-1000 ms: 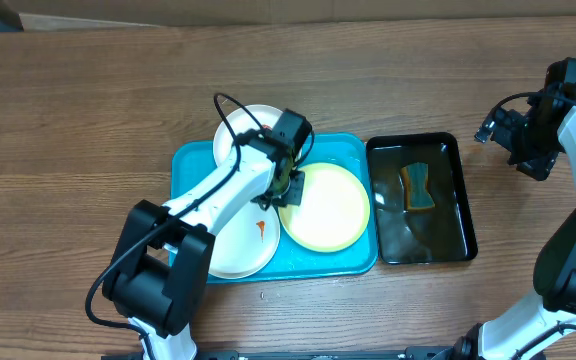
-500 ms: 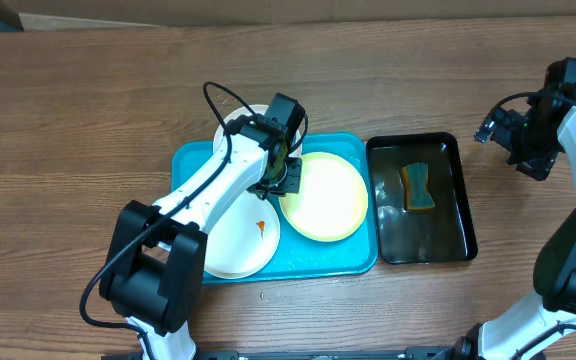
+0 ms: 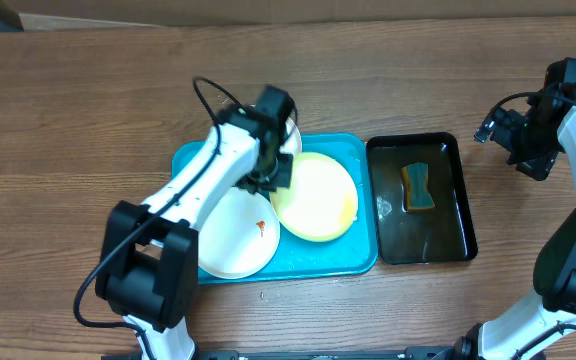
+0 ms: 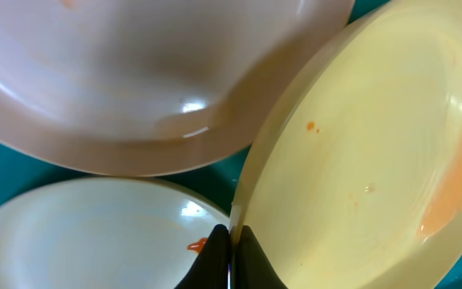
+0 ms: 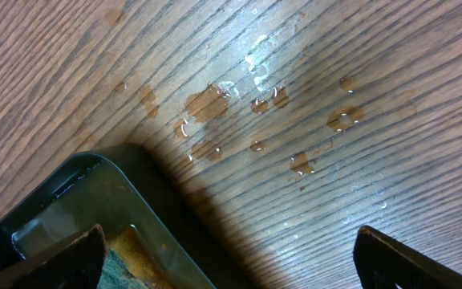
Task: Clean dirty plates on tray and stack at the side
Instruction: 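Lift the yellow plate off the blue tray with the left gripper, then carry the yellow plate left and set it on the table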
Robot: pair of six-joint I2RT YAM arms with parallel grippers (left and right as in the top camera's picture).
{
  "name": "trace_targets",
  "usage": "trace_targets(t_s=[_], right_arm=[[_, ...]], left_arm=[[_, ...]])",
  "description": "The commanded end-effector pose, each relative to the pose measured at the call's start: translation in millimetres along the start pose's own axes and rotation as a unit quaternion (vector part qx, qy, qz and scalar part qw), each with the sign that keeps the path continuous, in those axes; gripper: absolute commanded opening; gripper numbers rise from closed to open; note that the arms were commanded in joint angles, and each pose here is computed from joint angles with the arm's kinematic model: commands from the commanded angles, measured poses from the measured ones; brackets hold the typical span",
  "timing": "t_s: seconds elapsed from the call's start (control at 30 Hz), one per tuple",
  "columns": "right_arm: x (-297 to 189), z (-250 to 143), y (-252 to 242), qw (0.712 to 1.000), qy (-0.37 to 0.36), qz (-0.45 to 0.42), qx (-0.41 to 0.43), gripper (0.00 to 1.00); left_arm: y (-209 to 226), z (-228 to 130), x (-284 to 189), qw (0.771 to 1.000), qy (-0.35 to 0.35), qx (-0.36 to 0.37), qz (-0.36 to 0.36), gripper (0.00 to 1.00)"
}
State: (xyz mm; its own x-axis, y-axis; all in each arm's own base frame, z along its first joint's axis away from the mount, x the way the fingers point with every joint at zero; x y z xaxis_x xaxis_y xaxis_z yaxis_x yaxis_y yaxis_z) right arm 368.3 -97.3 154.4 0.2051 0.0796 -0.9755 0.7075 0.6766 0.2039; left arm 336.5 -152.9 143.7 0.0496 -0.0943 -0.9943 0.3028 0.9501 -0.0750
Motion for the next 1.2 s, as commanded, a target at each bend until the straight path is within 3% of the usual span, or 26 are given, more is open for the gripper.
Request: trace_targets(t_s=[0.0, 0.17, 0.33, 0.57, 0.73, 1.03, 1.17], right_arm=[[-13, 4, 3, 1.0, -0.021, 0.01, 0.001, 1.0], [-13, 4, 3, 1.0, -0.021, 0.01, 0.001, 1.0], [-13, 4, 3, 1.0, -0.021, 0.01, 0.001, 1.0], [-13, 4, 3, 1.0, -0.021, 0.01, 0.001, 1.0], [-13, 4, 3, 1.0, -0.021, 0.01, 0.001, 1.0], [-13, 4, 3, 1.0, -0.021, 0.01, 0.001, 1.0], [-13, 4, 3, 1.0, -0.021, 0.01, 0.001, 1.0]], left_arm=[[5, 21, -32, 0.999, -0.038, 0.025, -0.003, 0.04], [-4, 41, -81, 0.995, -0.093, 0.034, -0.006, 0.04], [-34, 57, -98, 0.986, -0.151, 0.067, 0.004, 0.04], [-90, 57, -104, 0.962, -0.214, 0.124, 0.114, 0.04], [-136, 41, -112, 0.929, -0.256, 0.171, 0.207, 0.04], [-206, -5, -139, 0.837, -0.347, 0.229, 0.356, 0.04], [-228, -19, -150, 0.803, -0.384, 0.241, 0.385, 0.04]])
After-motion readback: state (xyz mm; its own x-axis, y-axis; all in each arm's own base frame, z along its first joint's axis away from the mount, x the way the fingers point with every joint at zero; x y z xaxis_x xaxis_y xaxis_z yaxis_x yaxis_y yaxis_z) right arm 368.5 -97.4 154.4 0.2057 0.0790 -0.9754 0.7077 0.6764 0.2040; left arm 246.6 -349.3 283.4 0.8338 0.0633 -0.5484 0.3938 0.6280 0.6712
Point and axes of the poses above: each gripper's point midway between its finger pads, its own x axis out along the fingers, its own y axis along the line the jaws close on, z = x × y, the point moved 7 cm from there along -x, back along the fingers, and after that the axes turned 12 degrees about x, right-handed, at the moved point
